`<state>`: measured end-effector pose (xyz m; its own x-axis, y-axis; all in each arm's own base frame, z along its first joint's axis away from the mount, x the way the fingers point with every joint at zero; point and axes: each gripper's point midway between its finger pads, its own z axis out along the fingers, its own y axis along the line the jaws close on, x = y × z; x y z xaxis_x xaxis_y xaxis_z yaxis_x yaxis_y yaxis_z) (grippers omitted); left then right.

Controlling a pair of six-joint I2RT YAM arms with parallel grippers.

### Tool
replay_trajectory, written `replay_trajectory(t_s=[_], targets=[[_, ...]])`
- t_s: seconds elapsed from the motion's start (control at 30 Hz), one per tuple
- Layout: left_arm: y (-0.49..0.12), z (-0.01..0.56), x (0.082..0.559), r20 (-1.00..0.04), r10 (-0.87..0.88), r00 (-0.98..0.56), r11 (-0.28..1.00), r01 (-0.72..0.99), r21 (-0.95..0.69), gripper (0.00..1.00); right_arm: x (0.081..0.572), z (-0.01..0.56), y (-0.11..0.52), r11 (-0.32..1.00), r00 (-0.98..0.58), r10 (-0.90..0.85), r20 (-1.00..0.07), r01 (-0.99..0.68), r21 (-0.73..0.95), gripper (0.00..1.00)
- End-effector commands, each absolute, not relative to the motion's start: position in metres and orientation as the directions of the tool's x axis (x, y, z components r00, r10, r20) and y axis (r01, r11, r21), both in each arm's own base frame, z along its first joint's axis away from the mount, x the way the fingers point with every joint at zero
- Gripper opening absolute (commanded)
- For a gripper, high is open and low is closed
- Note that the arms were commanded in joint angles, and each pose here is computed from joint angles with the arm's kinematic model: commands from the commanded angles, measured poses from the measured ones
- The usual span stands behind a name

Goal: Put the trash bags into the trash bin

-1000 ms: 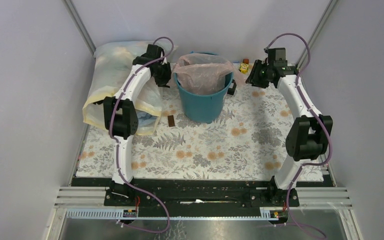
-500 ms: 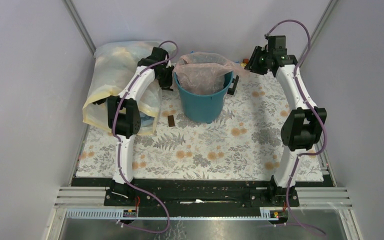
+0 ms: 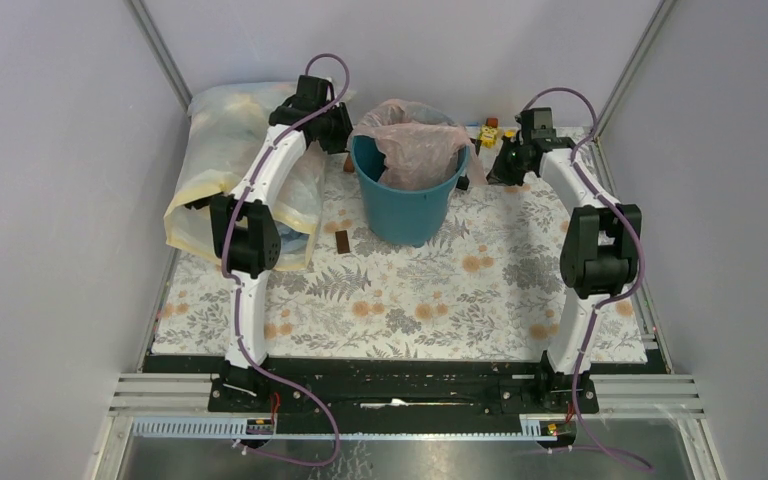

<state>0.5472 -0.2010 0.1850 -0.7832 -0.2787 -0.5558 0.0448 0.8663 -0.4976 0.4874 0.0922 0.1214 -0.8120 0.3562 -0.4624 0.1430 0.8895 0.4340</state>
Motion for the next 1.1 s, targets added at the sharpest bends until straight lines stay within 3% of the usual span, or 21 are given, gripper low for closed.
replay_trajectory(t_s=[0.0,0.07,0.27,0.63,0.83,1.07], targets=[[-0.202,0.211,0.559,-0.601,-0.332,-0.727,0.844,0.057,-0.534,0.32,0.485,0.156,0.087,0.891,-0.754,0.367,-0.545,0.116,0.44,0.0],[-0.201,0.206,0.56,-0.597,-0.332,-0.73,0.845,0.051,-0.532,0.27,0.481,0.154,0.088,0.889,-0.755,0.367,-0.544,0.112,0.443,0.0],[-0.195,0.176,0.556,-0.559,-0.327,-0.762,0.863,0.002,-0.506,0.0,0.483,0.17,0.084,0.895,-0.723,0.367,-0.586,0.103,0.434,0.0],[-0.192,0.121,0.547,-0.487,-0.295,-0.822,0.884,-0.042,-0.465,0.0,0.54,0.247,0.095,0.865,-0.627,0.411,-0.662,0.038,0.501,0.0],[-0.193,0.12,0.546,-0.486,-0.285,-0.826,0.883,-0.029,-0.468,0.0,0.55,0.21,0.098,0.867,-0.692,0.398,-0.602,0.07,0.493,0.0],[-0.199,0.172,0.555,-0.552,-0.309,-0.774,0.86,0.02,-0.51,0.0,0.522,0.163,0.096,0.869,-0.737,0.392,-0.55,0.1,0.485,0.0]])
